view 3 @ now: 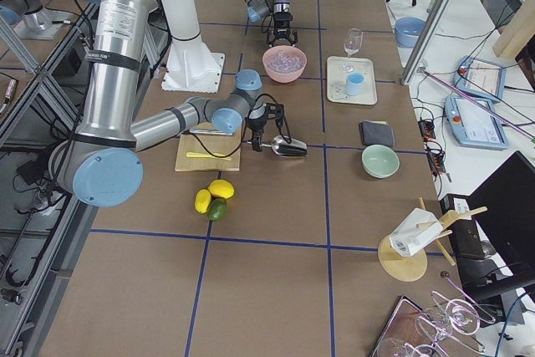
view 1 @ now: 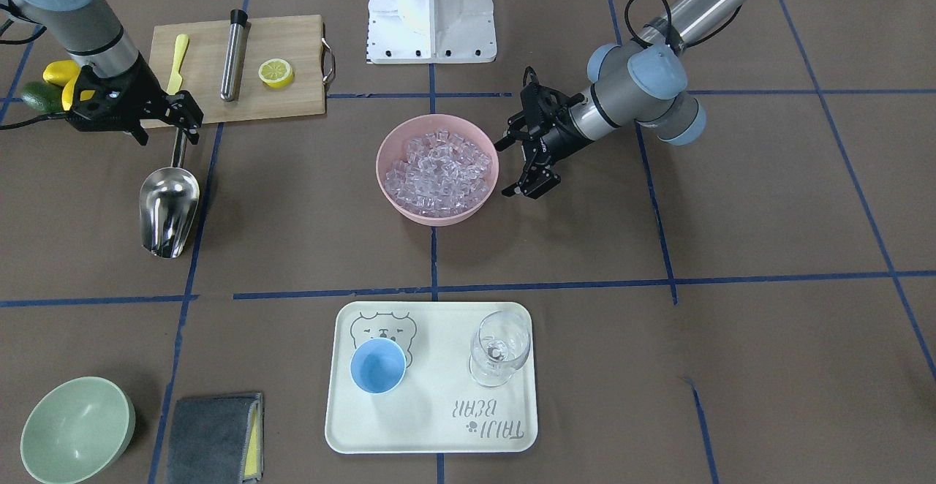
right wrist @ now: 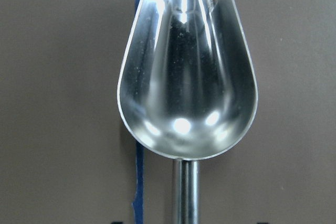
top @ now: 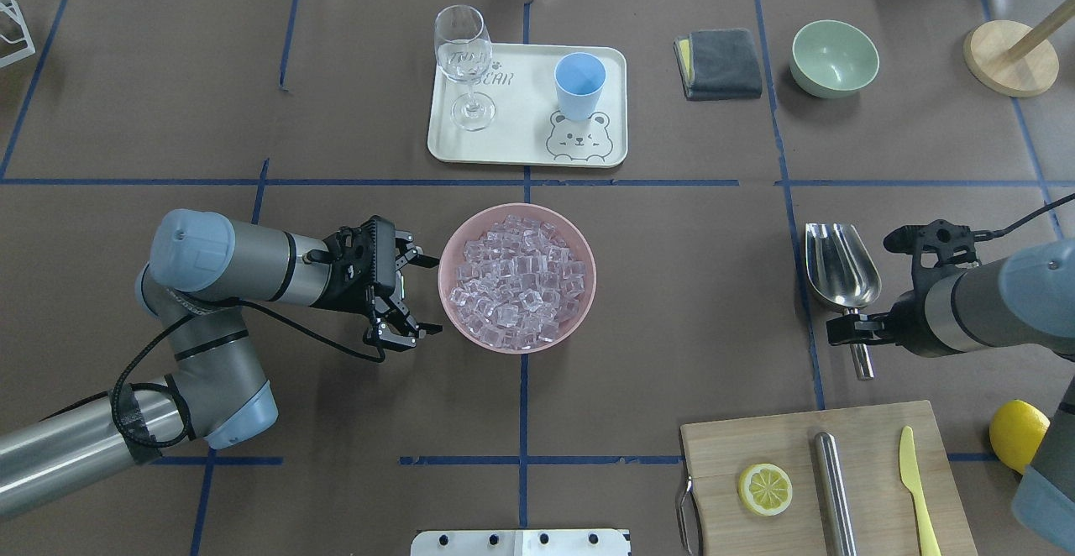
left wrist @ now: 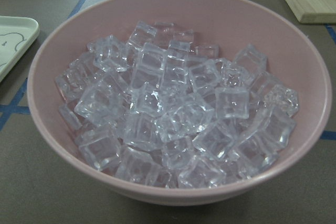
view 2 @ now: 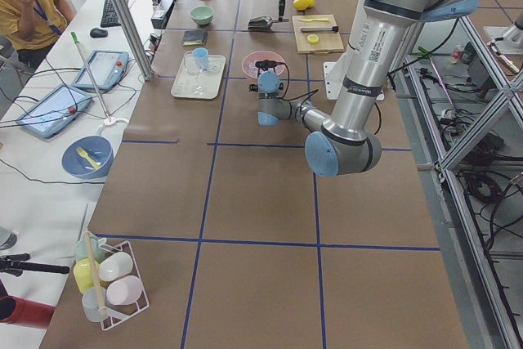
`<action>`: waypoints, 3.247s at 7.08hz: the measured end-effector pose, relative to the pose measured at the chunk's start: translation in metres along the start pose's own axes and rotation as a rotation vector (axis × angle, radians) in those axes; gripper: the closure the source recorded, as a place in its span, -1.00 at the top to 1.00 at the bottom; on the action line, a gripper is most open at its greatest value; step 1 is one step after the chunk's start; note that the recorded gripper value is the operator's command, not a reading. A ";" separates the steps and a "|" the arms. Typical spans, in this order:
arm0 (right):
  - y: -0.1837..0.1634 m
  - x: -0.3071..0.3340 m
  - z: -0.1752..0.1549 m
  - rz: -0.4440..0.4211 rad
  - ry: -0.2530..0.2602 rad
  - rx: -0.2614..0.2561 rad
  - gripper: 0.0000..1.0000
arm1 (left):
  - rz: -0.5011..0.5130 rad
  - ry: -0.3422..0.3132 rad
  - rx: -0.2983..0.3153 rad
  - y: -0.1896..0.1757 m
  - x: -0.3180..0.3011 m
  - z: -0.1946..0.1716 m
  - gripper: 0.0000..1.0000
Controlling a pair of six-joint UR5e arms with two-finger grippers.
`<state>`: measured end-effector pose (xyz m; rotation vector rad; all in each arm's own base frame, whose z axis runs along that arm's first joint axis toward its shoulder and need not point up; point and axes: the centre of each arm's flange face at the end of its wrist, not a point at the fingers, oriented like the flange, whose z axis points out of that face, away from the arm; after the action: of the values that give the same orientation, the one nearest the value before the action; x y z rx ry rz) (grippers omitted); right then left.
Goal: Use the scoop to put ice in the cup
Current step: 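Grasp the metal scoop handle with the right gripper, then lift the scoop and carry it toward the pink ice bowl with the right gripper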
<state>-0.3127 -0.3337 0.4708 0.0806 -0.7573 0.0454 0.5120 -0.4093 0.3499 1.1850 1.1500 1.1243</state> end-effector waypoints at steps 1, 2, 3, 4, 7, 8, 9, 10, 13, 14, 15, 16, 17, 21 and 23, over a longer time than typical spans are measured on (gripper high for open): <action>0.002 -0.008 0.006 -0.010 0.019 -0.018 0.30 | 0.000 0.000 0.001 0.000 0.000 0.000 0.99; 0.005 -0.011 0.010 -0.018 0.030 -0.031 -0.43 | 0.001 0.000 0.002 0.000 0.000 0.000 0.99; 0.007 -0.012 0.014 -0.025 0.035 -0.044 -0.92 | 0.001 0.000 0.002 0.000 0.000 0.000 1.00; 0.009 -0.012 0.016 -0.033 0.037 -0.053 -1.00 | 0.001 0.000 0.002 0.001 0.000 0.000 1.00; 0.008 -0.009 0.013 -0.043 0.036 -0.056 -1.00 | 0.000 0.000 0.003 0.000 0.000 0.000 1.00; 0.006 -0.010 0.008 -0.048 0.027 -0.048 -1.00 | 0.000 0.000 0.003 0.000 0.000 0.000 0.99; 0.001 -0.011 -0.002 -0.083 0.014 -0.030 -1.00 | 0.000 0.000 0.003 0.000 0.000 0.000 0.99; -0.005 -0.013 -0.016 -0.169 -0.003 -0.010 -1.00 | 0.000 0.000 0.003 0.000 0.000 -0.001 0.99; -0.012 -0.027 -0.062 -0.596 0.021 -0.008 -1.00 | 0.001 0.000 0.006 -0.001 0.000 -0.001 1.00; -0.014 -0.036 -0.079 -0.752 0.026 -0.002 -1.00 | 0.002 0.001 0.007 -0.001 0.001 -0.001 1.00; -0.015 -0.048 -0.091 -0.870 0.023 0.004 -1.00 | 0.003 0.001 0.008 -0.001 0.001 -0.001 1.00; -0.017 -0.068 -0.100 -0.931 0.020 -0.002 -1.00 | 0.004 0.000 0.010 -0.002 0.001 -0.001 1.00; -0.016 -0.100 -0.113 -0.959 0.024 -0.029 -1.00 | 0.004 0.000 0.012 -0.002 0.001 -0.001 1.00; -0.005 -0.235 -0.184 -0.994 0.166 -0.216 -1.00 | 0.000 0.000 0.017 -0.003 0.001 -0.001 0.99; -0.012 -0.283 -0.180 -1.007 0.241 -0.318 -1.00 | -0.001 0.000 0.016 -0.003 0.000 -0.001 1.00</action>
<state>-0.3938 -0.3327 0.1452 0.1427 -0.4095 -1.0039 0.5112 -0.4089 0.3470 1.1966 1.1620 1.1163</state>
